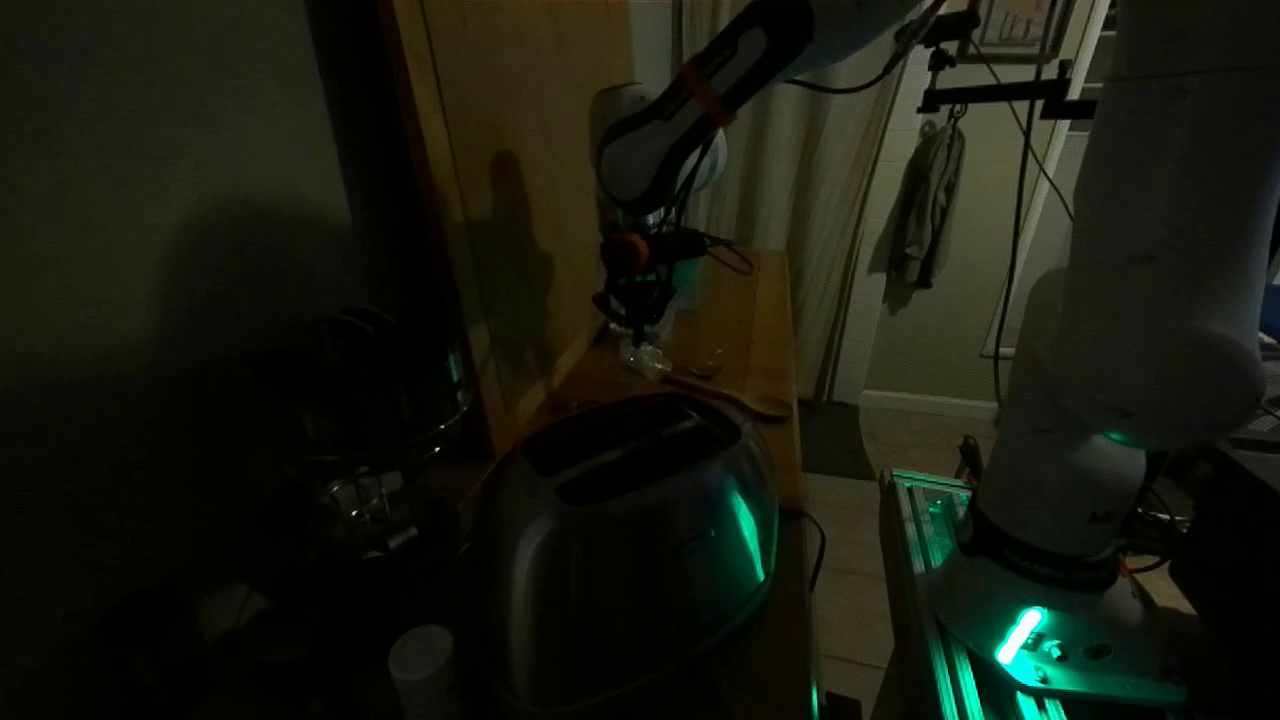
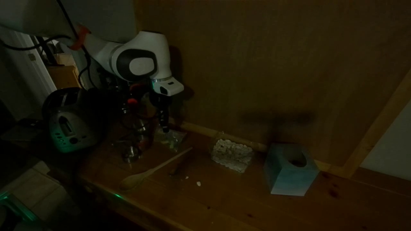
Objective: Pour the contents in the packet into the silver bowl
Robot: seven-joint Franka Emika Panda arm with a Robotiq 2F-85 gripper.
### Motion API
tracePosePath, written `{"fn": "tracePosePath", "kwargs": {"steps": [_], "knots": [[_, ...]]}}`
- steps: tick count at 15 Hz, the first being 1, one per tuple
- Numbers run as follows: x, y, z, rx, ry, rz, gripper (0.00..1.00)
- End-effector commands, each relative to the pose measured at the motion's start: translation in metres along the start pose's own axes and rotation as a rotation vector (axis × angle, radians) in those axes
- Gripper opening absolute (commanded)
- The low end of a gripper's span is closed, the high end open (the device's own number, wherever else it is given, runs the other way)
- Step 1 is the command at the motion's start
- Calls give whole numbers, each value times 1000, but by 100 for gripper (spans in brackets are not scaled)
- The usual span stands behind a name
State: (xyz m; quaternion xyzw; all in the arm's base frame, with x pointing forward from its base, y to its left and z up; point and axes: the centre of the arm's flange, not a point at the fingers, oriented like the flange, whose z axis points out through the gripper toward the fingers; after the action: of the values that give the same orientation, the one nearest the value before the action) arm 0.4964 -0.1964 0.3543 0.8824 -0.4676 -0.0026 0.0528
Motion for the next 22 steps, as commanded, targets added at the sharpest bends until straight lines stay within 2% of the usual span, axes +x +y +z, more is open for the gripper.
{"fn": "tracePosePath", "kwargs": {"steps": [1,8,14,22], "knots": [[-16,3,-18,-11,-35,39,1],[-40,9,-35,-52,-82,68,1],[-63,13,-36,-81,-159,69,1],[-91,17,-20,-60,-294,89,1]]}}
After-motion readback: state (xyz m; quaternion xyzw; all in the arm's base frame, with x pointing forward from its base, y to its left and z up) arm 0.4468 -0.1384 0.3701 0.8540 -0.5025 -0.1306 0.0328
